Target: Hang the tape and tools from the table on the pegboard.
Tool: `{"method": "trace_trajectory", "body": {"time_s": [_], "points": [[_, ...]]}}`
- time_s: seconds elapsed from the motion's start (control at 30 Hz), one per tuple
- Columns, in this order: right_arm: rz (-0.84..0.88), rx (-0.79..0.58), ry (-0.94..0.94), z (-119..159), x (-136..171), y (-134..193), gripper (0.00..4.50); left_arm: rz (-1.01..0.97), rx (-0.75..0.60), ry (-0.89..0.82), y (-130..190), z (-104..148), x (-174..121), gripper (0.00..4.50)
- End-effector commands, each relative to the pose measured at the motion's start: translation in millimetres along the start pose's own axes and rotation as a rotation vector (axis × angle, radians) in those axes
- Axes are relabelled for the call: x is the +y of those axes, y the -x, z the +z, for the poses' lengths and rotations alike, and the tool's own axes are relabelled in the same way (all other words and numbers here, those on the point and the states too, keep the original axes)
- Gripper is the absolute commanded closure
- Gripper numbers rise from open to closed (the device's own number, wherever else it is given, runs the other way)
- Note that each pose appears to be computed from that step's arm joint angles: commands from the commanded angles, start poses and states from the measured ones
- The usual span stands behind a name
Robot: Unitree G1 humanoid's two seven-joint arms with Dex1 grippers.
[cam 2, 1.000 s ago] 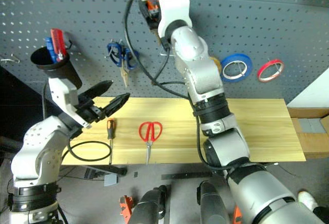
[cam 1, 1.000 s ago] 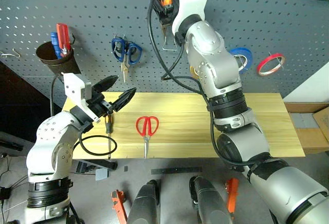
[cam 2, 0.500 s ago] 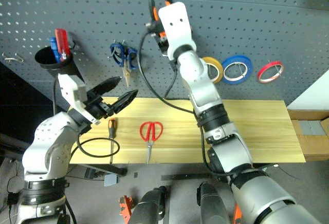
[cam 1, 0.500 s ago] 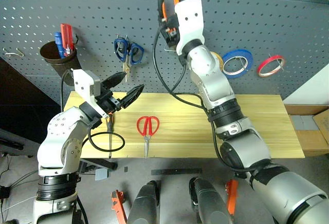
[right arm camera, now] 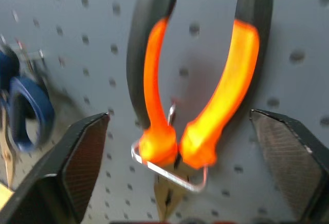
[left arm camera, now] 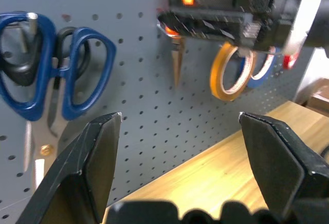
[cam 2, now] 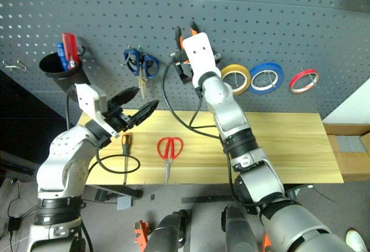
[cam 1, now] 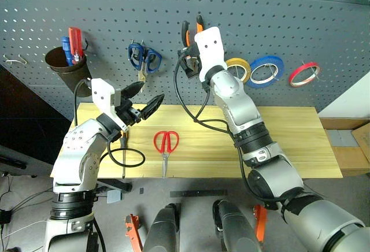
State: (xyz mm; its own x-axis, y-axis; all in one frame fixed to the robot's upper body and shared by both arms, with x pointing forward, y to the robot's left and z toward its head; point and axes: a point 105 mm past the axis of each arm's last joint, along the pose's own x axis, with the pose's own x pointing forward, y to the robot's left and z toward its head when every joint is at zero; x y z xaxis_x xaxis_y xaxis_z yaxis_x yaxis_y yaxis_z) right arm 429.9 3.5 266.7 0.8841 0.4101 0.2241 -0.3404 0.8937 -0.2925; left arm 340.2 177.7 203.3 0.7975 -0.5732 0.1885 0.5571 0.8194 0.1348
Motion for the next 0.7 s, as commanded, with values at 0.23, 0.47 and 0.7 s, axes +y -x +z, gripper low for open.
{"method": "trace_trajectory", "body": {"time_s": [0.23,0.47,0.7], "points": [[0.361,0.195,-0.036,-18.0,25.3,54.6,0.05,0.185,0.316,0.069,8.5,-59.8,-3.4,0.58],[0.652,0.312,-0.167,-31.0,56.2,118.0,0.05,0.305,0.663,0.172,32.5,-132.4,-22.9,0.58],[0.708,0.349,-0.162,-32.2,65.1,131.9,0.05,0.375,0.883,0.207,37.9,-177.0,-44.0,0.58]]}}
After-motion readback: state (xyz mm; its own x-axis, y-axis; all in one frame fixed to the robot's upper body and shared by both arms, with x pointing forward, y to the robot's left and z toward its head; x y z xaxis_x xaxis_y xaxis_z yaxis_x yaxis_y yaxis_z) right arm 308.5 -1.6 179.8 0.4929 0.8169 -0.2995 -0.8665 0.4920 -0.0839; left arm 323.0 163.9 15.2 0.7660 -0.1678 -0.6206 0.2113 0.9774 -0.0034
